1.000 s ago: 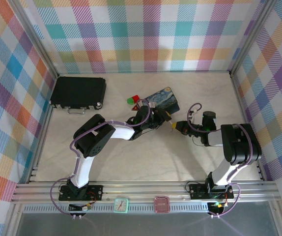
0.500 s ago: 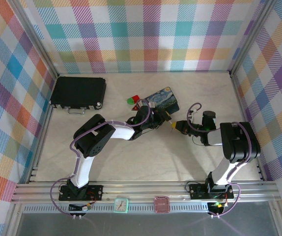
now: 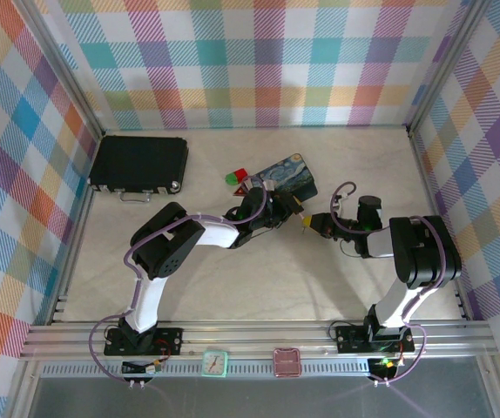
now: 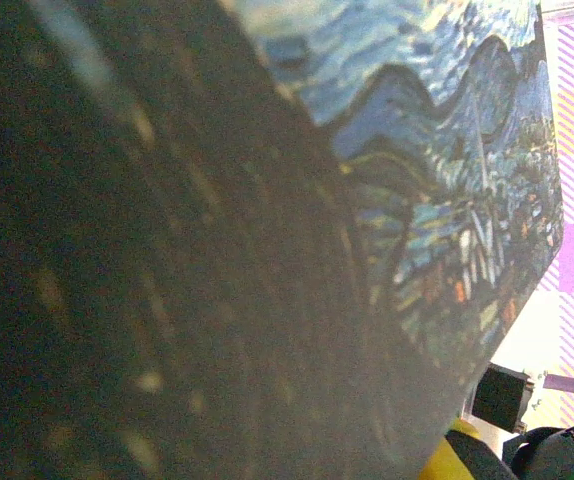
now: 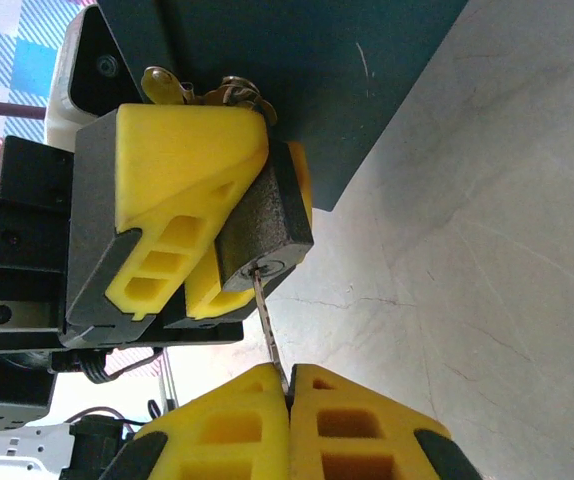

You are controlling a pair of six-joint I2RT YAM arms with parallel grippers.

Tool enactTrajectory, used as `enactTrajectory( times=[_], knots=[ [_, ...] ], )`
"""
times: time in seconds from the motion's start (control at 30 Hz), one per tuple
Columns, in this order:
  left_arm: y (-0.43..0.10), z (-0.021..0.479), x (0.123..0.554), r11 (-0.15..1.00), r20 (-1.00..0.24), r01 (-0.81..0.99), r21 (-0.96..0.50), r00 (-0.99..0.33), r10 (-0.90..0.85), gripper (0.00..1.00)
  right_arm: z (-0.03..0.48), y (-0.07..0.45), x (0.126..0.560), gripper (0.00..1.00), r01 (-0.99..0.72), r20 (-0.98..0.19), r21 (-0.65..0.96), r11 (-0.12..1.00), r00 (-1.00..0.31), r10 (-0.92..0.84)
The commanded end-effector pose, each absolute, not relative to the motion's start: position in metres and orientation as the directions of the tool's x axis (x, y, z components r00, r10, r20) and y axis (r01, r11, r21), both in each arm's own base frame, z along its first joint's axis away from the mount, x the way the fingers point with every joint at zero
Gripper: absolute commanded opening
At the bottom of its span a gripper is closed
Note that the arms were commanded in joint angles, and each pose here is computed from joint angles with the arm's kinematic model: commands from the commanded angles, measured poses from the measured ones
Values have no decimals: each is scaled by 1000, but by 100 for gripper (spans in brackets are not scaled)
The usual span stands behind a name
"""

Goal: Unlock the padlock with the key

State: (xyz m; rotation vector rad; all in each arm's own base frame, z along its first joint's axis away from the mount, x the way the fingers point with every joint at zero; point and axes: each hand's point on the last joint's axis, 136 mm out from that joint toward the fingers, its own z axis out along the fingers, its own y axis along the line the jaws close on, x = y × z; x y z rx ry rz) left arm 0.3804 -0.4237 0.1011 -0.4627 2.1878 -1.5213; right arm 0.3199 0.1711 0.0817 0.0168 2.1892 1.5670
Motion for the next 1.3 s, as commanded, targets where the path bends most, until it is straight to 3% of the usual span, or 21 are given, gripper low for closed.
enactTrajectory(
  times=[0.0,0.47,1.27],
  knots=[
    [-440,116,375,285,-149,4,-959,-858,-491,0,98,181,318,0,-318,-396,892,322,-893,215],
    [-442,120,360,270,-127,3,-963,-888,-443,0,95,172,332,0,-269,-381,884,382,-888,258],
    [-457,140,346,192,-91,9,-981,-900,-426,0,65,141,365,0,50,-146,926,373,-867,477]
  ],
)
